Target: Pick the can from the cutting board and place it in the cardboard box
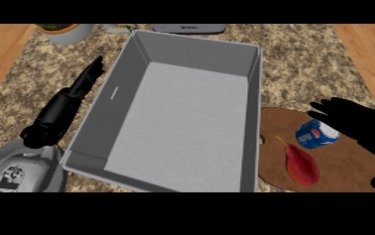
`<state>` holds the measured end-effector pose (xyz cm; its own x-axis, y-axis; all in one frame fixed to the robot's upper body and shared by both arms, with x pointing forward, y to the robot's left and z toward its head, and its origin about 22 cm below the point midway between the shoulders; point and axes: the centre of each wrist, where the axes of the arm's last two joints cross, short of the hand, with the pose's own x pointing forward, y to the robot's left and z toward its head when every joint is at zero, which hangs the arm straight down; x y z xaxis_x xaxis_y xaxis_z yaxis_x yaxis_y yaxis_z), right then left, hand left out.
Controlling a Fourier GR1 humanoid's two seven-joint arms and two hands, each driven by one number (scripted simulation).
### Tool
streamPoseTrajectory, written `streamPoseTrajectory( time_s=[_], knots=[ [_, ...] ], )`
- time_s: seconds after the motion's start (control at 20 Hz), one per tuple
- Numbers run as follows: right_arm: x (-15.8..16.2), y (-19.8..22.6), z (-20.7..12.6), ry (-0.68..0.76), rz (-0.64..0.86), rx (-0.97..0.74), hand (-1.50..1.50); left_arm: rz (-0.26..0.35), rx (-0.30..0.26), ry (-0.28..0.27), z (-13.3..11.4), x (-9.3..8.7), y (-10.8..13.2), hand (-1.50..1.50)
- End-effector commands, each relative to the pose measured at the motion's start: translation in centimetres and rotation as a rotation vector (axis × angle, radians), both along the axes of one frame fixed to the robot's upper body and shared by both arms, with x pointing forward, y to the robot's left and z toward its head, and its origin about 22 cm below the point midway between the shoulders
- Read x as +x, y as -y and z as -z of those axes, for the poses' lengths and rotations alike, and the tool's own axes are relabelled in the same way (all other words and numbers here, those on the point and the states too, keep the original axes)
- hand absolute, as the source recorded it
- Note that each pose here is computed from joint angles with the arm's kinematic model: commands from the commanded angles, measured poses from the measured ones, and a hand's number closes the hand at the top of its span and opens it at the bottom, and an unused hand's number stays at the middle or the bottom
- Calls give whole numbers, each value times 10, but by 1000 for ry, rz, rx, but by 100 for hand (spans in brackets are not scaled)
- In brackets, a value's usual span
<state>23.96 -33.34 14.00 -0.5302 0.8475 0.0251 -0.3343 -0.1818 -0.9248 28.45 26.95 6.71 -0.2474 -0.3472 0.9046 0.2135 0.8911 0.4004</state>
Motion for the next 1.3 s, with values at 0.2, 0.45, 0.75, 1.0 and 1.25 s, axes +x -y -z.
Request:
streamPoseTrajectory(
  time_s=[0.2, 0.45, 0.75, 1.0, 1.25],
  knots=[
    [22, 3, 6, 31, 33, -16, -150, -3, 5, 16, -3, 2, 8, 0],
    [22, 3, 38, -4, 4, 1, -150, -3, -8, -13, -4, 11, 5, 0],
    [29, -6, 34, -34, 17, -34, -150, 7, -4, 16, 14, 2, 23, 0],
    [25, -7, 90, -2, 29, -76, -150, 14, 4, 5, 1, 12, 5, 0],
    [29, 5, 68, -19, 64, -48, -150, 7, 1, -4, 16, 0, 2, 0]
  ],
)
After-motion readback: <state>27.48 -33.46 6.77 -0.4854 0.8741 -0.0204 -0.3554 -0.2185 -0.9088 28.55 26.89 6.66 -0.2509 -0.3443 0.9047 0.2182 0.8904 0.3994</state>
